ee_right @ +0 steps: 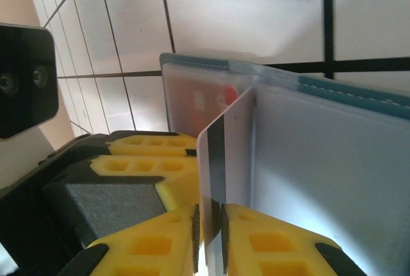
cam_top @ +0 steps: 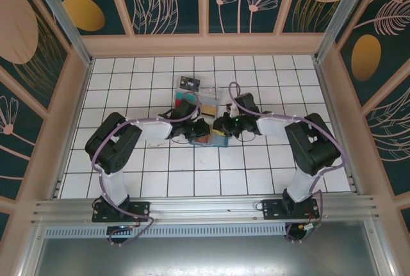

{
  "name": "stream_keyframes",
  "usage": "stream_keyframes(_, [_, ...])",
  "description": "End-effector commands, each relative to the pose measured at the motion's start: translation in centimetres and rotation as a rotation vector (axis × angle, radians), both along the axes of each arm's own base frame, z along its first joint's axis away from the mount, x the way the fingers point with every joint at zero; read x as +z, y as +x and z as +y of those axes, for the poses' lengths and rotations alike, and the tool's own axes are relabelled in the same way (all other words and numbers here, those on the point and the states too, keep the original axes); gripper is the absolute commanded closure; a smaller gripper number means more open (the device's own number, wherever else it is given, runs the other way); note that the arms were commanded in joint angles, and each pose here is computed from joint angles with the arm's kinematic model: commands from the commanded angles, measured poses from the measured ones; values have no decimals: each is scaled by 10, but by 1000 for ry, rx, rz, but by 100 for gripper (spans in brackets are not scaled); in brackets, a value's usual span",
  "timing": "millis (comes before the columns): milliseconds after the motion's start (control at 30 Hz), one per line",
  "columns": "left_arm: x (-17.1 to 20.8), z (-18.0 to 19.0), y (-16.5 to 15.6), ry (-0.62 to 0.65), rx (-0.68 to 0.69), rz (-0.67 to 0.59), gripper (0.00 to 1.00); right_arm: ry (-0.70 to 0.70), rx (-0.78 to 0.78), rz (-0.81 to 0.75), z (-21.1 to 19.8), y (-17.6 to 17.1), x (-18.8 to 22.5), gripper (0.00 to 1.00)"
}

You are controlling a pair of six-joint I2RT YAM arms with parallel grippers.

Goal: Take the credit cards out of the card holder

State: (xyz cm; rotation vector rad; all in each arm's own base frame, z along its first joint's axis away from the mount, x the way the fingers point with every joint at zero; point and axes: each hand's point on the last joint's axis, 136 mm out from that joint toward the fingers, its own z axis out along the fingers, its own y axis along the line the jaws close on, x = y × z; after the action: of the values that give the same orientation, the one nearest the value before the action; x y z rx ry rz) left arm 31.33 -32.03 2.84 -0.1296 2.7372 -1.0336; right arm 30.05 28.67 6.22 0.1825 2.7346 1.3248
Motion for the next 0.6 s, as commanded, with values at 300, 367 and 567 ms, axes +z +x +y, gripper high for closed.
stream_keyframes(300, [33,29,6,90,104,-70,83,-171,-125,46,-10,11,-6,100])
stream_keyframes(367, [35,32,8,103,112,-78,82,-167,-136,50,-10,13,0,100])
stream_keyframes(567, [57,35,12,95,107,-150,79,-136,-210,89,-10,16,25,100])
